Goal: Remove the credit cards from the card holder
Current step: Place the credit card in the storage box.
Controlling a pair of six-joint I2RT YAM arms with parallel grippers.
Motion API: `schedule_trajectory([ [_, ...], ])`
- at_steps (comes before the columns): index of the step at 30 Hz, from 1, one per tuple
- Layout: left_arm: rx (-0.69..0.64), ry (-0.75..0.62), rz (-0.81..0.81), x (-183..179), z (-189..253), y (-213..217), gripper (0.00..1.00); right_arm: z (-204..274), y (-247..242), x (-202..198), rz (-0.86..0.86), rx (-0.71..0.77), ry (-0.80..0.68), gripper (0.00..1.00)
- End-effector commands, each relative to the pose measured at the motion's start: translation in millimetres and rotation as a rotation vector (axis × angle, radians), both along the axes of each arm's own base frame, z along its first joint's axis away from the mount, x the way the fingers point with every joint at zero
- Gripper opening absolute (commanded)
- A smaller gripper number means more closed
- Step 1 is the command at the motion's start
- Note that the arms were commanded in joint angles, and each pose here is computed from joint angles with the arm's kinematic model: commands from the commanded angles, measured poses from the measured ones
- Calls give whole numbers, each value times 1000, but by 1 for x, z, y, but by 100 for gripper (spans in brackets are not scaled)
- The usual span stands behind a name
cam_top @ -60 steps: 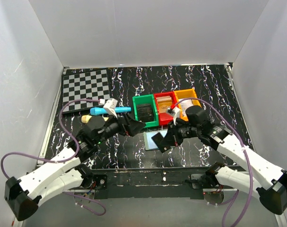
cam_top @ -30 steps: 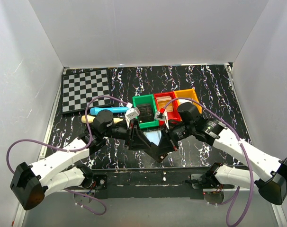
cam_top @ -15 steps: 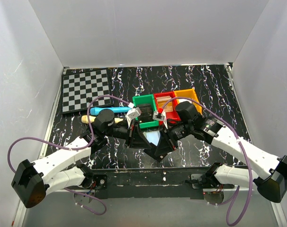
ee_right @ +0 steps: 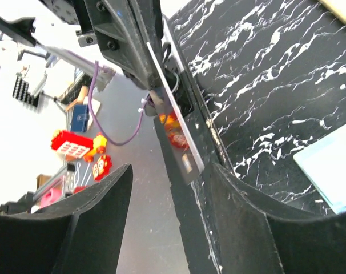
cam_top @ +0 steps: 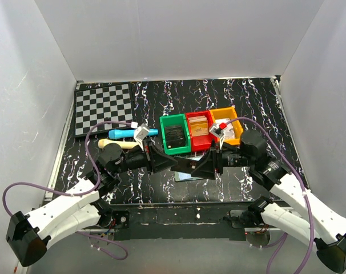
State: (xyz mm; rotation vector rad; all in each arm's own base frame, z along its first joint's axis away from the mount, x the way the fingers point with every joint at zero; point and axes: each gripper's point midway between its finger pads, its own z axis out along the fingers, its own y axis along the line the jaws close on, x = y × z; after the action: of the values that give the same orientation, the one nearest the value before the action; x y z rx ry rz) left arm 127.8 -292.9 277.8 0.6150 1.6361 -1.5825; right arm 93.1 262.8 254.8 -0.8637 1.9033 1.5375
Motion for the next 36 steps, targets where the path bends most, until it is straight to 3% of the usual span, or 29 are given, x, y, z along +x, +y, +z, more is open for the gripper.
schedule_trajectory([
  [1,-66,39,254,37,8,15,0,42,3,23,-165,178,-46,67],
  [6,-126,27,267,35,23,20,0,41,-8,35,-288,216,-81,80],
  [9,-163,41,266,33,26,21,0,42,-9,34,-290,241,-87,80],
  [15,-228,70,261,30,35,24,0,48,-13,41,-341,360,-64,76],
  [23,-262,81,245,26,43,25,0,63,-8,37,-251,446,-17,70],
  [36,-268,96,230,26,43,22,0,67,2,31,-152,435,17,53],
])
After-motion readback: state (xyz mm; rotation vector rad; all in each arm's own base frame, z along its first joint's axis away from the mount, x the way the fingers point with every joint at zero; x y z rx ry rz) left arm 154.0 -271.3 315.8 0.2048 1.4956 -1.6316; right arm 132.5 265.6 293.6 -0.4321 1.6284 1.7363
